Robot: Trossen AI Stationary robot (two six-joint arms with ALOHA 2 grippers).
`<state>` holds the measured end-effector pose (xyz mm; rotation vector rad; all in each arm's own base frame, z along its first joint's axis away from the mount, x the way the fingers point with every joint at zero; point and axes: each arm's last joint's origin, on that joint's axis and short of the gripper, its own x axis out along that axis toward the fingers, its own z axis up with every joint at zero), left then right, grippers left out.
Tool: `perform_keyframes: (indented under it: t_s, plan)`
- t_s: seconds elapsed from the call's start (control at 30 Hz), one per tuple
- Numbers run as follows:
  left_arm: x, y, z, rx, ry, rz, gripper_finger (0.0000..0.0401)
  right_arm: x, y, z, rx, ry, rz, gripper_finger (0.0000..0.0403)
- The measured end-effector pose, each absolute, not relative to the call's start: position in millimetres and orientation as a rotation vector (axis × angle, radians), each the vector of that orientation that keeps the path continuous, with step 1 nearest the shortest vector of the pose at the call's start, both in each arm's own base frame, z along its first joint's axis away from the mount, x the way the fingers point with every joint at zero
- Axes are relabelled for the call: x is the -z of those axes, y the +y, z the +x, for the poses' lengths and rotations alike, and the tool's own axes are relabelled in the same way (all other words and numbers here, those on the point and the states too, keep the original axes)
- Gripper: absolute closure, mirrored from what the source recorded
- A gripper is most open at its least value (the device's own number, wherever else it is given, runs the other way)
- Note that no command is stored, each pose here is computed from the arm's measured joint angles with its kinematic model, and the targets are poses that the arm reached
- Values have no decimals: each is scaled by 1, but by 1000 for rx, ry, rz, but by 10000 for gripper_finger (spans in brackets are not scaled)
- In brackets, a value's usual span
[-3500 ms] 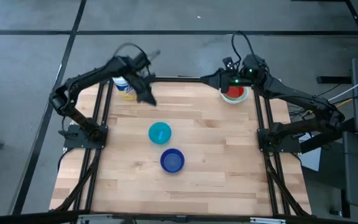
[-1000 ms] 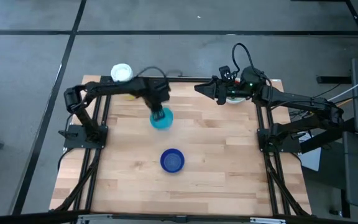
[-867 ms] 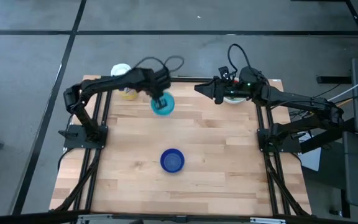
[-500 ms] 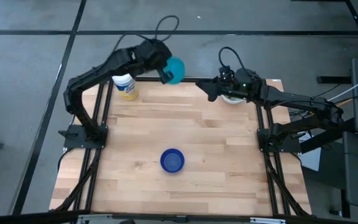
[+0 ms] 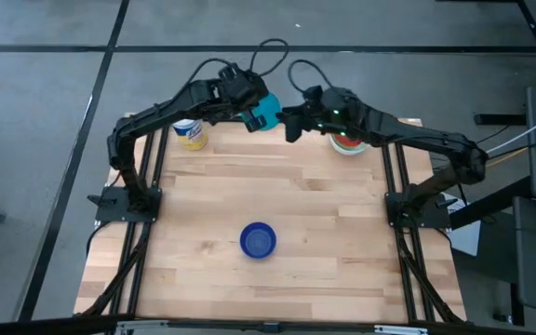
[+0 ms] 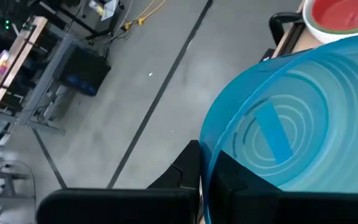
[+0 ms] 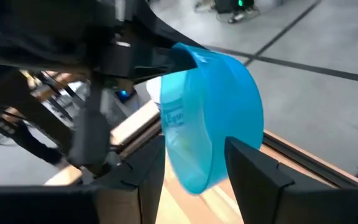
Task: Nest bowls inside each other
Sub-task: Stack the light blue bowl on the red bowl
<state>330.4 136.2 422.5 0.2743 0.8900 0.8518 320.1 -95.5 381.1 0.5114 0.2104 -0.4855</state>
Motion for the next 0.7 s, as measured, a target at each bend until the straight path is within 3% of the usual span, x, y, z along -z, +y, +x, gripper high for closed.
perform_keyframes:
  t_s: [0.27, 0.7]
  plan:
    - [-426, 129, 332, -847, 883, 286, 399, -379, -102, 334, 529, 261, 493, 218]
    - [-437, 132, 328, -801, 839, 244, 399, -382, -110, 329, 562, 256, 495, 248]
